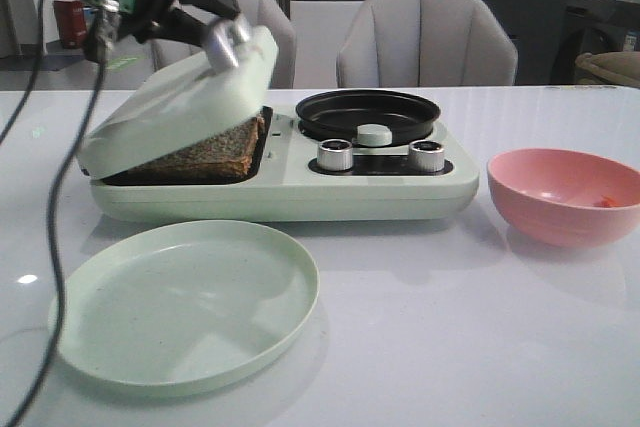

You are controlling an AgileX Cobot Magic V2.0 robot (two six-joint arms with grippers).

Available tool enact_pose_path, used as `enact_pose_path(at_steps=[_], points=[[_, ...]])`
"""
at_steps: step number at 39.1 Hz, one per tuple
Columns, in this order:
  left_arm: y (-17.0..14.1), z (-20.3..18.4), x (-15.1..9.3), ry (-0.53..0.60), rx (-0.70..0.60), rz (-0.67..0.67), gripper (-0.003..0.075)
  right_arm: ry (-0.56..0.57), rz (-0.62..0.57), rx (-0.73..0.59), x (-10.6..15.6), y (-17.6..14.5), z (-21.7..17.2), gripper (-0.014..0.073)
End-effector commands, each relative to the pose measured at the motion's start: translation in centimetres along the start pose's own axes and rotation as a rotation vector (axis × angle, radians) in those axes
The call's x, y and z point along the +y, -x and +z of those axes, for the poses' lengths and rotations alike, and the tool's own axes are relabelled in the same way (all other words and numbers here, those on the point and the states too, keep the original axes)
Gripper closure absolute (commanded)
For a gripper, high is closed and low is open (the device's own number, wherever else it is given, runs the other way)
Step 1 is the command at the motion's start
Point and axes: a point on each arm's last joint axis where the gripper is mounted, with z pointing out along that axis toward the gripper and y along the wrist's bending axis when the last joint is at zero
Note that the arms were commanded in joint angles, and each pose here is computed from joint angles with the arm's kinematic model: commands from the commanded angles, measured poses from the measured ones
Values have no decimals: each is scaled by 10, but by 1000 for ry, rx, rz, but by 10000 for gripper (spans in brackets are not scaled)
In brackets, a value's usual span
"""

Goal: Make breakfast with bread and shrimp
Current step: 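Swing the press lid down over the bread with the left gripper, then release the lid handle and withdraw the left gripper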

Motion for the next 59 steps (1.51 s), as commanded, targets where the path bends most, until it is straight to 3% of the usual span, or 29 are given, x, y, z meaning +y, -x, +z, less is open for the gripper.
enact_pose_path(at_steps=[1, 14, 18, 24, 26, 37, 53, 59], points=[[-14, 7, -16, -49, 73, 125, 607, 9, -7, -102, 2, 15, -1, 88], [-27, 18, -10, 10, 122, 212, 582, 9, -7, -102, 2, 15, -1, 88], [-30, 18, -11, -11, 144, 227, 471, 9, -7, -102, 2, 15, -1, 88], [-29, 18, -17, -50, 168, 252, 174, 9, -7, -102, 2, 15, -1, 88], [-28, 16, -19, -58, 164, 251, 127, 9, -7, -102, 2, 15, -1, 88], [-7, -19, -47, -12, 102, 389, 137, 9, -7, -102, 2, 15, -1, 88], [17, -124, -94, 228, 63, 707, 138, 9, -7, -102, 2, 15, -1, 88], [16, -169, -113, 248, 57, 758, 171, 9, -7, -102, 2, 15, -1, 88]])
